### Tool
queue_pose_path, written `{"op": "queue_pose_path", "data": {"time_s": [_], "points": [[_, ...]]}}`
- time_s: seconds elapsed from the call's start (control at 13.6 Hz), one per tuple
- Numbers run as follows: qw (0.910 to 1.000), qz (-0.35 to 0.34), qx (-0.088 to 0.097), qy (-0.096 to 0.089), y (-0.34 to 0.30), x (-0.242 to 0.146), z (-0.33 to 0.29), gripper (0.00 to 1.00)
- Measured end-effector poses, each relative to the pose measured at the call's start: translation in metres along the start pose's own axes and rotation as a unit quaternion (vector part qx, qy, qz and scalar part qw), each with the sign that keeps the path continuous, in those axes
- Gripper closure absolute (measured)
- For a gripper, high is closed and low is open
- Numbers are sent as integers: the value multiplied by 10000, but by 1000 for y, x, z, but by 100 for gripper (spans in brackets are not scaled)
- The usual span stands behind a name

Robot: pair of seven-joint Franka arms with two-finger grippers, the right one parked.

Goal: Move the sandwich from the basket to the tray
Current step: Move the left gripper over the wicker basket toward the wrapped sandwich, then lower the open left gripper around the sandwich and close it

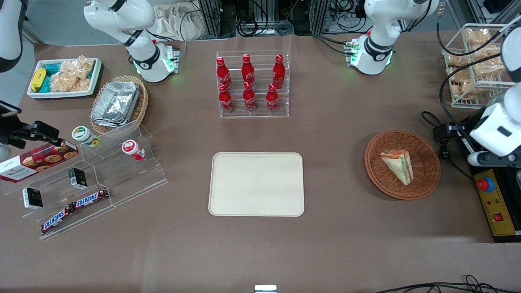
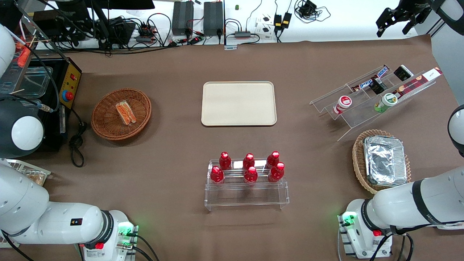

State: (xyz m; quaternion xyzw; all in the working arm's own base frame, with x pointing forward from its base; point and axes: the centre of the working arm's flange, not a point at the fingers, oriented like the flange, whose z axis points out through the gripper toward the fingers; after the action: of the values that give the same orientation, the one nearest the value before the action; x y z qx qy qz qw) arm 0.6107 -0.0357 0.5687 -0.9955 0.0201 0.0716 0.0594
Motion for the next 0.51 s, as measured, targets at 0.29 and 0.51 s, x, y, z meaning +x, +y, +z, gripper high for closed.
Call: {"op": "queue_pose_path", "data": {"time_s": [0.29,0.51], "points": [[9987,159,365,-330,11,17,58,0],[9971,143,-10,-752,16,16,100,1]]}}
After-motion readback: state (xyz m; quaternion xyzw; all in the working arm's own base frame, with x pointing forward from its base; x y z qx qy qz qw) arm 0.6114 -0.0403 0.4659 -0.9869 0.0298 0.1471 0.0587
